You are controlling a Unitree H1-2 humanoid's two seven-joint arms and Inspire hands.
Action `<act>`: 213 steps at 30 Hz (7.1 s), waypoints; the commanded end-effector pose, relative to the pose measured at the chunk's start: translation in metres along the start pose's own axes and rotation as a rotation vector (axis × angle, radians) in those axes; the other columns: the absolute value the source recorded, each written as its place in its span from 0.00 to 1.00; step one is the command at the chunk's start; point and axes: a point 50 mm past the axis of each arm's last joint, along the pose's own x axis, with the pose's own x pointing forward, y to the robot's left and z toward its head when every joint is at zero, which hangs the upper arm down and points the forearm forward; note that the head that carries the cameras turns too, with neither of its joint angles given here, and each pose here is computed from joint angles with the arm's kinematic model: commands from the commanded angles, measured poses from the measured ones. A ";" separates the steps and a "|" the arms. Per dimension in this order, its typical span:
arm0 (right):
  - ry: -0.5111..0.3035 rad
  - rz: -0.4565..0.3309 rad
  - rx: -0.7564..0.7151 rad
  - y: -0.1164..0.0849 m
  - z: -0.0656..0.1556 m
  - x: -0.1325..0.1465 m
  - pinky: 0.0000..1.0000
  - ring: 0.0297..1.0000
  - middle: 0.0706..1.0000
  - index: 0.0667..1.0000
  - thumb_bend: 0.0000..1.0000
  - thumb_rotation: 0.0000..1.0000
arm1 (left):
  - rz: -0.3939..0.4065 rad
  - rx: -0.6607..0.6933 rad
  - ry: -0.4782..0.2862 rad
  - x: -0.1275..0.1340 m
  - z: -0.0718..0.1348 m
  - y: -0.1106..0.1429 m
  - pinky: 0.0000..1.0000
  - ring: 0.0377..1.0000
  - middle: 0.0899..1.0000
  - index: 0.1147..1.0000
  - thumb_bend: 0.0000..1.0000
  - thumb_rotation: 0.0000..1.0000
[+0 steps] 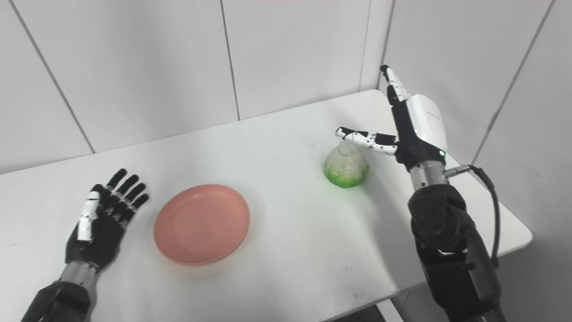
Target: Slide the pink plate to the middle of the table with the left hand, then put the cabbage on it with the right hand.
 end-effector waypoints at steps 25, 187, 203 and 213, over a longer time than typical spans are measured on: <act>0.168 0.215 0.032 0.037 -0.055 0.031 0.72 0.90 0.98 1.00 1.00 0.66 | 0.068 -0.029 0.097 -0.037 -0.030 0.030 0.83 0.84 0.84 0.84 0.47 0.81; -0.406 0.661 0.219 0.229 0.112 -0.010 0.39 0.38 0.45 0.50 0.51 0.00 | 0.130 -0.060 0.084 -0.015 -0.017 -0.089 0.92 0.90 0.91 0.90 0.34 1.00; -0.380 0.732 0.213 0.238 0.106 -0.015 0.44 0.38 0.46 0.52 0.51 0.00 | 0.126 -0.059 0.082 -0.016 -0.015 -0.090 0.92 0.91 0.91 0.90 0.35 1.00; -0.458 0.753 0.075 0.214 0.116 -0.012 0.68 0.80 0.86 0.92 0.94 0.41 | 0.126 -0.050 0.080 -0.017 -0.014 -0.089 0.92 0.91 0.91 0.90 0.36 1.00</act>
